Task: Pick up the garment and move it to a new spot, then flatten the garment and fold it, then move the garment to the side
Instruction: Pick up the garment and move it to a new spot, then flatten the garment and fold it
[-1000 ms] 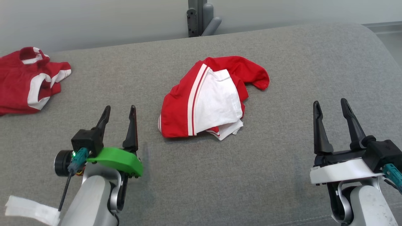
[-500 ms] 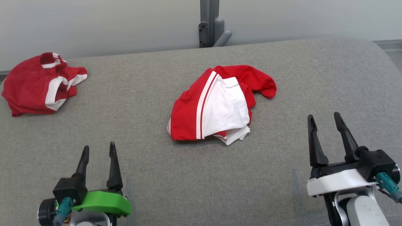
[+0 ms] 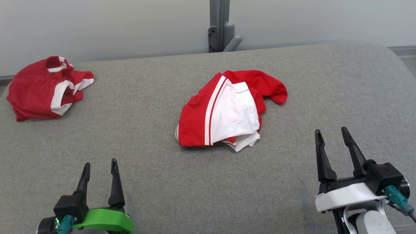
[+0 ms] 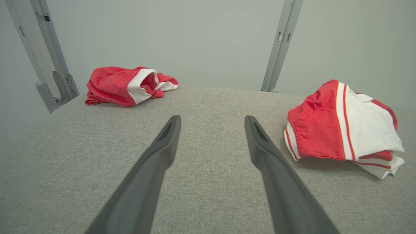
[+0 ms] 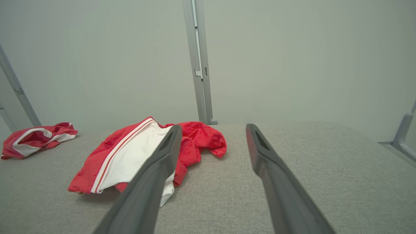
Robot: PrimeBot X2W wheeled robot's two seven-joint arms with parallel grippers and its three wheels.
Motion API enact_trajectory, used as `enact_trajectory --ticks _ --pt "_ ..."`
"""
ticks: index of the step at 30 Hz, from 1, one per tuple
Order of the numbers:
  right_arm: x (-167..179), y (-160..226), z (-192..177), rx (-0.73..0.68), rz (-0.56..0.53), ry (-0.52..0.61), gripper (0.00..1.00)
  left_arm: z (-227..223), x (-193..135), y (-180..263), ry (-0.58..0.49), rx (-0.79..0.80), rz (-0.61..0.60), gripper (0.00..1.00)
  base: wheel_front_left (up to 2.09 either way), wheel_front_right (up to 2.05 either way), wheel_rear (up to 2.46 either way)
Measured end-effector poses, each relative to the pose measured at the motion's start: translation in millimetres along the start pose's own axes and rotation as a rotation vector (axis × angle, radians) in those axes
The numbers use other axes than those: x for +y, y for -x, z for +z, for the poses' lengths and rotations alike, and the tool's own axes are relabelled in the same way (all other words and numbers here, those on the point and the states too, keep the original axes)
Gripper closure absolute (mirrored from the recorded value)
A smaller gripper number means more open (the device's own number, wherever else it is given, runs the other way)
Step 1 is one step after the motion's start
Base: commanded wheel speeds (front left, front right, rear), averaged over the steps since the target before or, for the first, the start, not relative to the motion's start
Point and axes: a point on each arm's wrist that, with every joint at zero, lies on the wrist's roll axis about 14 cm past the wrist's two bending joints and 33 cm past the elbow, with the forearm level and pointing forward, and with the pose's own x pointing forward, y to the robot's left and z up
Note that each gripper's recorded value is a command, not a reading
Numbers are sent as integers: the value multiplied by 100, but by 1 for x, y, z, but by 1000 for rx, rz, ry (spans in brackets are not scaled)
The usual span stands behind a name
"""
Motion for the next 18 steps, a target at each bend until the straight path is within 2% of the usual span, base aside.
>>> enact_trajectory --ticks 18 --pt "-3 1 -3 10 -12 -7 0 -8 -2 1 0 22 -14 0 0 0 0"
